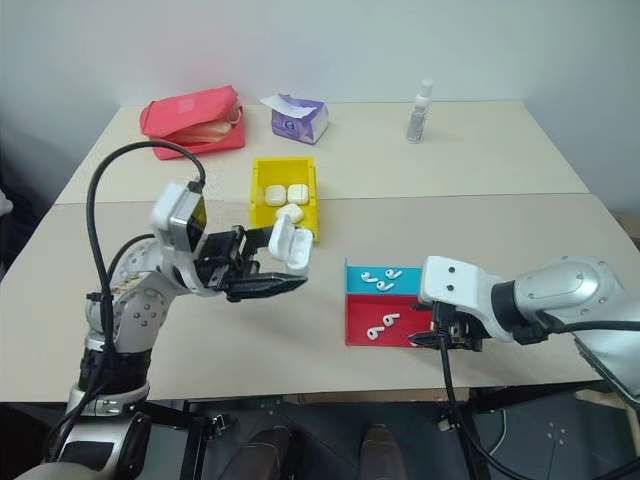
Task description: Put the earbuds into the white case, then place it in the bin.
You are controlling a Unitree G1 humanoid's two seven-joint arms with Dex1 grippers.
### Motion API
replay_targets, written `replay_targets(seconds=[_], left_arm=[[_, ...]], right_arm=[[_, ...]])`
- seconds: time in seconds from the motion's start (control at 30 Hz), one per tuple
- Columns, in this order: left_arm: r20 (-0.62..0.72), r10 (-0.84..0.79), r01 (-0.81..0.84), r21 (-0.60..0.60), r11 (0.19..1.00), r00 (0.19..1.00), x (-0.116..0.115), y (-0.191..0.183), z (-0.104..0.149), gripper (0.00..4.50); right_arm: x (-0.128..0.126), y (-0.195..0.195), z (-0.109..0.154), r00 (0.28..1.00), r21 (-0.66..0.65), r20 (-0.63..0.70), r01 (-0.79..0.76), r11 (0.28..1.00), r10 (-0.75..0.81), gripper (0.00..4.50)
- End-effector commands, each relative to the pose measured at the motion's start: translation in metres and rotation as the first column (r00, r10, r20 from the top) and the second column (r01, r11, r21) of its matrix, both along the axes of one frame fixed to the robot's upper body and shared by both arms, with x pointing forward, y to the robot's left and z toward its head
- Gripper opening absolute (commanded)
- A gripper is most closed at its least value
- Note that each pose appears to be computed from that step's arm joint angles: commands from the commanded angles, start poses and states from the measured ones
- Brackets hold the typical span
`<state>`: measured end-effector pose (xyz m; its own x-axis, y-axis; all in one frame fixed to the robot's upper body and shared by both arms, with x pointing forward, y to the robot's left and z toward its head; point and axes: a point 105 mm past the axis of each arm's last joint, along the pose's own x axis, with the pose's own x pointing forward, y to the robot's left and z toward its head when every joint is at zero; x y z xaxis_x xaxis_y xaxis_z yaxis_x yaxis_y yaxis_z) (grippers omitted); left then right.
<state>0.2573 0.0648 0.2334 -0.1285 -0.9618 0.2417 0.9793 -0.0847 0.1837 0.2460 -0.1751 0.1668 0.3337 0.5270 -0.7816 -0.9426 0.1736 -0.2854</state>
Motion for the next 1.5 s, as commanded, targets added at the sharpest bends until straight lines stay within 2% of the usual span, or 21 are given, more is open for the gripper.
replay_targets(seconds=[0.03,0.27,0.5,0.87,0.97,1.13,1.37,1.5], left_arm=[[0.062,-0.025,0.028,-0.033,0.999,0.998,-0.01,-0.004,0.01,2.81],[0.064,0.014,-0.012,-0.029,0.999,0.998,-0.01,-0.004,0.008,2.81],[0.058,0.044,-0.043,-0.018,0.999,0.997,-0.011,0.0,0.006,2.81],[0.051,0.068,-0.068,-0.006,0.998,0.996,-0.017,0.003,0.006,2.81],[0.051,0.073,-0.073,-0.005,0.997,0.996,-0.018,0.002,0.006,2.81],[0.051,0.08,-0.08,-0.003,0.997,0.996,-0.018,0.001,0.006,2.81],[0.052,0.086,-0.086,0.001,0.996,0.995,-0.017,0.002,0.008,2.81],[0.052,0.08,-0.08,-0.001,0.997,0.995,-0.015,0.002,0.009,2.81]], right_arm=[[0.008,-0.005,-0.004,0.997,-0.109,0.029,-0.063,0.992,0.066,2.97],[0.017,-0.005,-0.015,0.984,-0.194,-0.03,-0.177,0.965,0.174,2.97],[0.03,0.003,-0.035,0.972,-0.256,-0.032,-0.233,0.938,0.232,2.97],[0.032,0.001,-0.042,0.967,-0.252,-0.063,-0.254,0.934,0.246,2.97],[0.031,0.001,-0.044,0.967,-0.248,-0.069,-0.255,0.934,0.246,2.4],[0.028,0.001,-0.047,0.966,-0.246,-0.078,-0.26,0.934,0.248,0.72],[0.027,0.003,-0.045,0.972,-0.209,-0.069,-0.233,0.95,0.224,0.63],[0.028,0.006,-0.03,0.985,-0.142,-0.024,-0.172,0.975,0.17,0.63]])
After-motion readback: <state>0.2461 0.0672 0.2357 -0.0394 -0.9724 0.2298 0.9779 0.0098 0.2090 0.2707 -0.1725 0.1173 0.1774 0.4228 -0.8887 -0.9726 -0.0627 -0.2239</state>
